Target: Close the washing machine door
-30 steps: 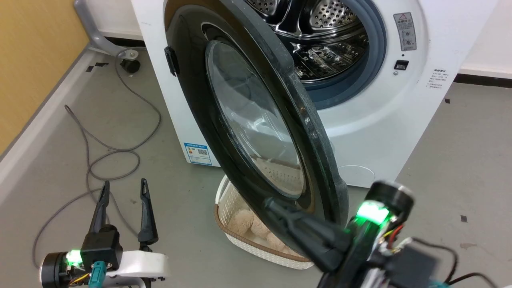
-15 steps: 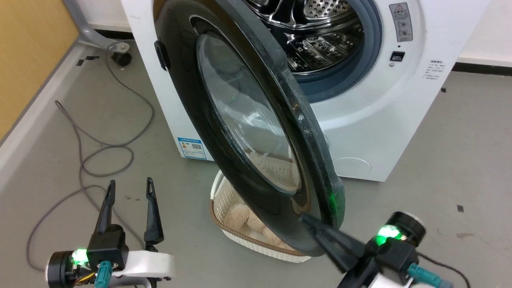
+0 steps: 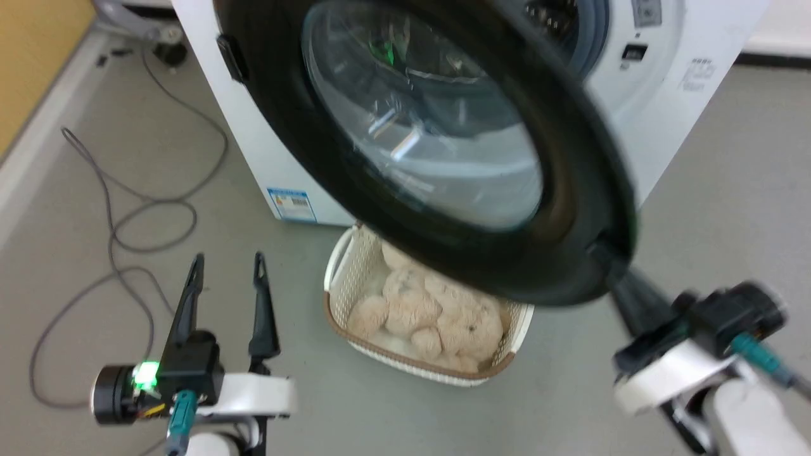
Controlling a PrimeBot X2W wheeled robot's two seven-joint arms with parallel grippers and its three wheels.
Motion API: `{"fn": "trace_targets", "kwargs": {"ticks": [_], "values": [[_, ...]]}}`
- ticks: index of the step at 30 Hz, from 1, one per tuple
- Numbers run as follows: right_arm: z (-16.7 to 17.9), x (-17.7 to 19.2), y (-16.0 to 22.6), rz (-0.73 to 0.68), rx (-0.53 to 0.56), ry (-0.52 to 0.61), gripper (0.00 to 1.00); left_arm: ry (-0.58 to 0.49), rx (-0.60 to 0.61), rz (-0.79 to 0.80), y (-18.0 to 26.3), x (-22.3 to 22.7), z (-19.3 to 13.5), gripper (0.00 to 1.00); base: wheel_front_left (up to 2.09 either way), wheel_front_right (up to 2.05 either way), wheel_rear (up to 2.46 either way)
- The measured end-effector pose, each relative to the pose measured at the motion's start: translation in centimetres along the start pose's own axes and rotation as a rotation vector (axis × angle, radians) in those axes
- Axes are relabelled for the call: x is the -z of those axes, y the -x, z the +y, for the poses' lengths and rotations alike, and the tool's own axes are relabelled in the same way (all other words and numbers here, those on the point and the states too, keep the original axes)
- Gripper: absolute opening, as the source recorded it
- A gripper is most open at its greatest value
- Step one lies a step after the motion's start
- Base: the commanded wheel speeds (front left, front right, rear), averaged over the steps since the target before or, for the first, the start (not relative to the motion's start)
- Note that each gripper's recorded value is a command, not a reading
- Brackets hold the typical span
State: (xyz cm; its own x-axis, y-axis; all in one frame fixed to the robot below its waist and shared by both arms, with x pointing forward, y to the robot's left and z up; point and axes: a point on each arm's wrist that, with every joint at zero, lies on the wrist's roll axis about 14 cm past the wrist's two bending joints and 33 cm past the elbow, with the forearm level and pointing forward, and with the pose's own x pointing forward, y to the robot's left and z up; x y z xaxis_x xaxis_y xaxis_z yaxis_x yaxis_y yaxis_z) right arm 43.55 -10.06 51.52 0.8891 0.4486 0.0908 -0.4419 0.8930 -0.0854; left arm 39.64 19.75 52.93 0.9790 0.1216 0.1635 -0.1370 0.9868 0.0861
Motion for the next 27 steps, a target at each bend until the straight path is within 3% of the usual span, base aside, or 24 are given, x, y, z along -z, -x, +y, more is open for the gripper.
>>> {"fn": "trace_targets", "kwargs": {"ticks": [12,27], "values": [[-7.0,2.2,-5.9,0.027,0.130,0.069,0.00,-0.002,0.020,0.027,-2.8,2.0,-1.1,1.00,0.00,0.00,0.00],[-12.9,4.6,-12.1,0.105,0.168,0.197,0.00,-0.004,0.017,0.066,-4.5,4.3,-1.4,1.00,0.00,0.00,0.00]]}}
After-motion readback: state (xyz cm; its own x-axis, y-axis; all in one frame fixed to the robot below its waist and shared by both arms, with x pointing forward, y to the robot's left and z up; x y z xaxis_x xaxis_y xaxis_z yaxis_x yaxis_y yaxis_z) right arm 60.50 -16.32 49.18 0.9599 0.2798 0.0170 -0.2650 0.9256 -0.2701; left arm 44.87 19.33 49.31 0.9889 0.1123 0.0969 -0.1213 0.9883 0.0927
